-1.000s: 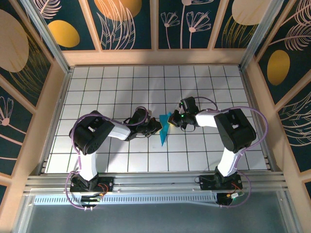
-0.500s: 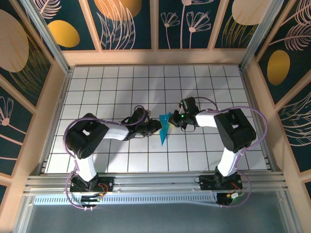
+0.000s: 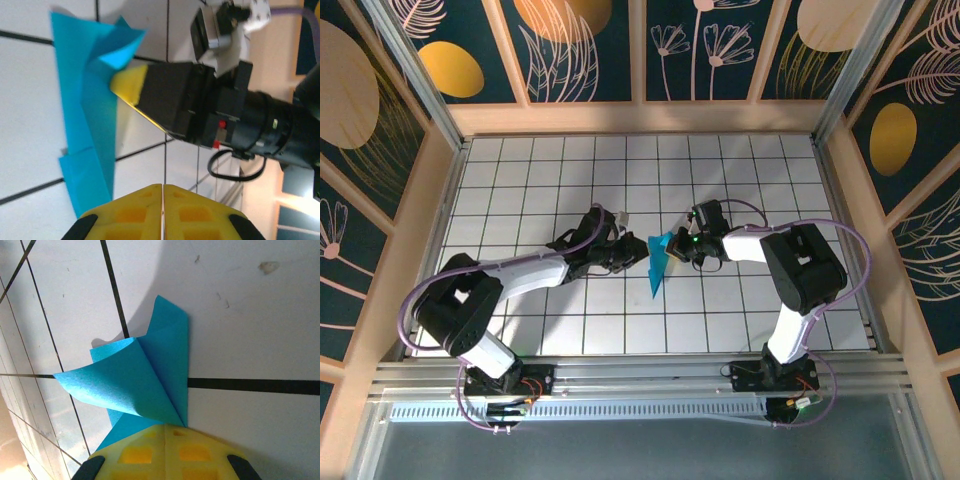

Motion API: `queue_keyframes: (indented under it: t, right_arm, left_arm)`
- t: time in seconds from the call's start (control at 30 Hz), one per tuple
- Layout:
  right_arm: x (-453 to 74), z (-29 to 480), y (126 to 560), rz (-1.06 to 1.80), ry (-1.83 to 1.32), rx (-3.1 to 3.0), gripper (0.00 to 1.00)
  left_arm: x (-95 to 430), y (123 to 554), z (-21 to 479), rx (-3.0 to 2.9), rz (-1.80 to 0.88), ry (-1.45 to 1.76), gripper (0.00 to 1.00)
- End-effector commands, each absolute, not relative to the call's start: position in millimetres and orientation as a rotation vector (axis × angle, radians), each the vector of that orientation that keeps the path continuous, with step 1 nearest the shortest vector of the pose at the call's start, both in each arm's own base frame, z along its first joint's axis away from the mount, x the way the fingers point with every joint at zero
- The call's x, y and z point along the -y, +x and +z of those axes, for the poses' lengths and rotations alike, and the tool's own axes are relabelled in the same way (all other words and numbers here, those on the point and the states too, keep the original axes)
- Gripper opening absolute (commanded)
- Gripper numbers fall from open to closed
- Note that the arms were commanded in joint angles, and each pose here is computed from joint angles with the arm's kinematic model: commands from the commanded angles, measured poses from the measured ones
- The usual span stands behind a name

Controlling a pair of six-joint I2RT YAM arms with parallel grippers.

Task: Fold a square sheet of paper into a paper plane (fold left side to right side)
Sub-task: Fold the wing for the fifth time at the center of the table.

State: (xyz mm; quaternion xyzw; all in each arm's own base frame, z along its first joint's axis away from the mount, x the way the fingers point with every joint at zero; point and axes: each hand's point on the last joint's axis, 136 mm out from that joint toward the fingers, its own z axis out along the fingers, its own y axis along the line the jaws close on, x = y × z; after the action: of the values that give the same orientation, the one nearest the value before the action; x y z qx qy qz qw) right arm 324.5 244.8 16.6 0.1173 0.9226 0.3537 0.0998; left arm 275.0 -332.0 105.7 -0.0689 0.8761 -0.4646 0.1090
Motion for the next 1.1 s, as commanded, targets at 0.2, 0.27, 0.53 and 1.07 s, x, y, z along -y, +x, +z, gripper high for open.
queue_keyframes:
  t: [0.2, 0.27, 0.53, 1.07]
  right_arm:
    - [-232, -15, 302, 0.944, 0.393, -2.847, 0.00]
    - [-232, -15, 301, 0.941, 0.391, -2.851, 0.00]
    - [-232, -16, 302, 0.934, 0.388, -2.854, 0.00]
    - [-233, -15, 302, 0.932, 0.387, -2.856, 0.00]
  left_arm:
    - [365, 251, 78, -2.746, -1.409, -0.089, 0.04]
    - [364, 251, 72, -2.752, -1.399, -0.107, 0.04]
    - [367, 243, 56, -2.799, -1.424, -0.106, 0.04]
    - [356, 232, 17, -2.902, -1.354, -0.175, 0.04]
